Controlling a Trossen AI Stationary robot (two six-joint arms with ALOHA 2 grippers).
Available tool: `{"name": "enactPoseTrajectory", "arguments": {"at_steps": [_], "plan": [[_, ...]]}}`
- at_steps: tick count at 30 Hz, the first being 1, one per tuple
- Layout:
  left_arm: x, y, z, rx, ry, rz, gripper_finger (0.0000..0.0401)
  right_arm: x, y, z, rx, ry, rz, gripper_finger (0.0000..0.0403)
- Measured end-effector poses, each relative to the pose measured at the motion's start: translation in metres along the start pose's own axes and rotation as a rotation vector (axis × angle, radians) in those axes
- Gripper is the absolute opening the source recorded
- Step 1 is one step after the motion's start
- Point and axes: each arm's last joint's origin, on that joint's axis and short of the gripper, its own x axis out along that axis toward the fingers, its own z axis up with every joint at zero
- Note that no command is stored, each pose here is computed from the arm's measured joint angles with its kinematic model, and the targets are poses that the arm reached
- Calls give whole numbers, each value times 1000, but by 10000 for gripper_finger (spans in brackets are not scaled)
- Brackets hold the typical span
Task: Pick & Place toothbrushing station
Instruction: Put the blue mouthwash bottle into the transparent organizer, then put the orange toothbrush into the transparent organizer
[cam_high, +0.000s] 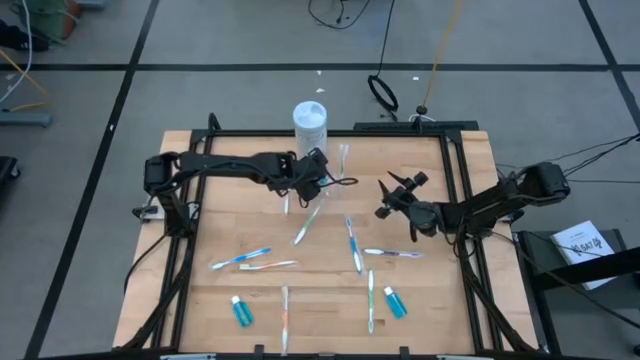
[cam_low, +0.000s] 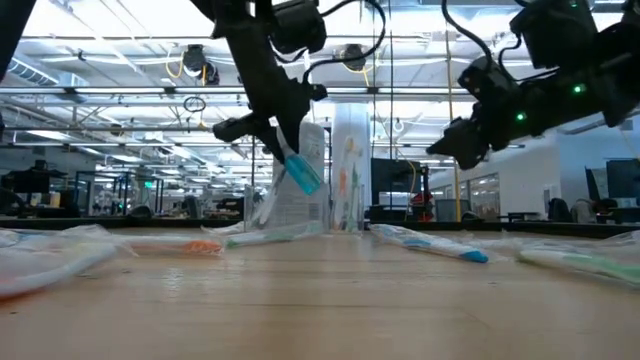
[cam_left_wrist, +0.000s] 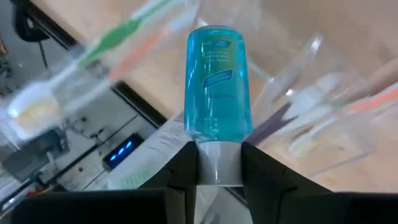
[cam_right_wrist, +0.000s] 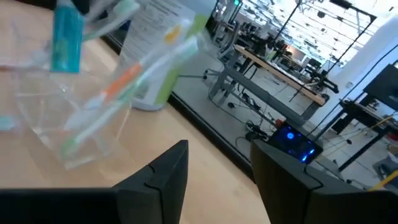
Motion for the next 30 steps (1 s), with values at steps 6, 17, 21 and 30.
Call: {"name": "enactPoseTrajectory", "arguments": {"at_steps": [6, 17, 21, 30], "plan": [[14, -2, -1, 24, 70, -15, 128, -2, 2, -2, -33, -41, 147, 169], [9, 5, 12, -19, 55, 83, 179, -2, 3, -2, -41, -47, 176, 169], [8, 4, 14, -142, 52, 88, 185, -2, 3, -2, -41, -47, 176, 169], [-18, 7, 13, -209, 4, 134, 153, -2, 3, -2, -40, -47, 176, 169]]}}
